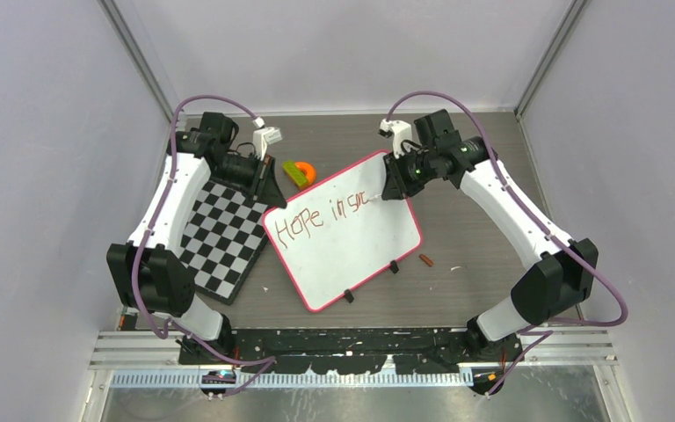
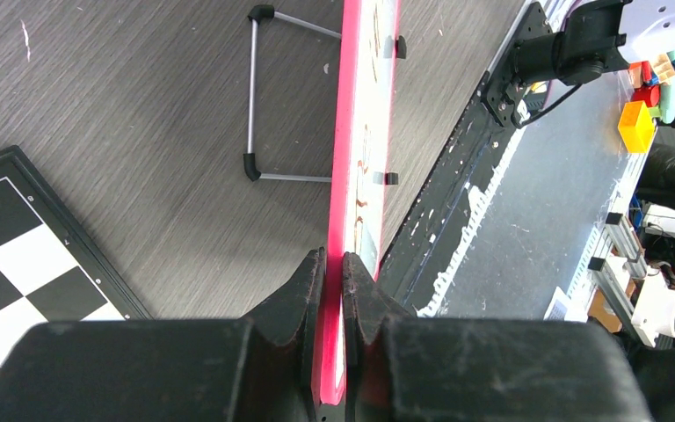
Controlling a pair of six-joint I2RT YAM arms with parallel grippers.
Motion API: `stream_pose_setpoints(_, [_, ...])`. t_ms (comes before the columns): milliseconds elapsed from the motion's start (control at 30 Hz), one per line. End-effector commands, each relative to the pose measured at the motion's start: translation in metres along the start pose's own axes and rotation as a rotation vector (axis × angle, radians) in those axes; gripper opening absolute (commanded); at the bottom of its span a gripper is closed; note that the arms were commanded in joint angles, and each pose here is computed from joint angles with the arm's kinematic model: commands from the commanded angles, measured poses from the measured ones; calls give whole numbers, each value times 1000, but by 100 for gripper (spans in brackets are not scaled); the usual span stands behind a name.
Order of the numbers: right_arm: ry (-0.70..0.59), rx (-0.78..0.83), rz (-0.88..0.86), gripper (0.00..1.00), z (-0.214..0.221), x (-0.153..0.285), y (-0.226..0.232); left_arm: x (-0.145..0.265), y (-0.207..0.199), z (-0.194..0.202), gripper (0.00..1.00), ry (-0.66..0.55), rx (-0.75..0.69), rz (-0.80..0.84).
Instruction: Write a sentence on the whiteboard
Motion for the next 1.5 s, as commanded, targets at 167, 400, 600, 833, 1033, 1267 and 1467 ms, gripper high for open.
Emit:
stream_pose_setpoints(167, [-112,55,74,0,-36,14,-12,0,-3,-1,0,-12,-47,-6])
stream_pose_setpoints(400, [-96,48,57,0,-31,11,-11,1,-4,-1,0,-13,-52,-9])
stream_pose_setpoints(600, [-63,40,49,0,-14,9,-7,1,-3,-1,0,-11,-49,-9])
stream_pose_setpoints(833, [-40,54,53,0,-6,14,-4,0,-2,-1,0,-10,-49,-9])
stream_pose_setpoints(1033, [-77,81,73,0,-22,29,-4,-1,-2,0,0,-10,-49,-6])
stream_pose_setpoints(1267, [-115,86,99,0,-39,33,-12,-1,-3,1,0,-9,-50,-4])
stream_pose_setpoints(1467, [-123,81,111,0,-46,26,-19,0,-4,3,0,-10,-55,-8])
Point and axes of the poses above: each gripper's point midway between its finger pads, its own x axis back along the fingers, its own y axis along the line the jaws close on, z = x × y, the point moved 5 cm from there along x, back along the fingers, and after that the axes turned 12 degrees about x, right-handed, at the moved point
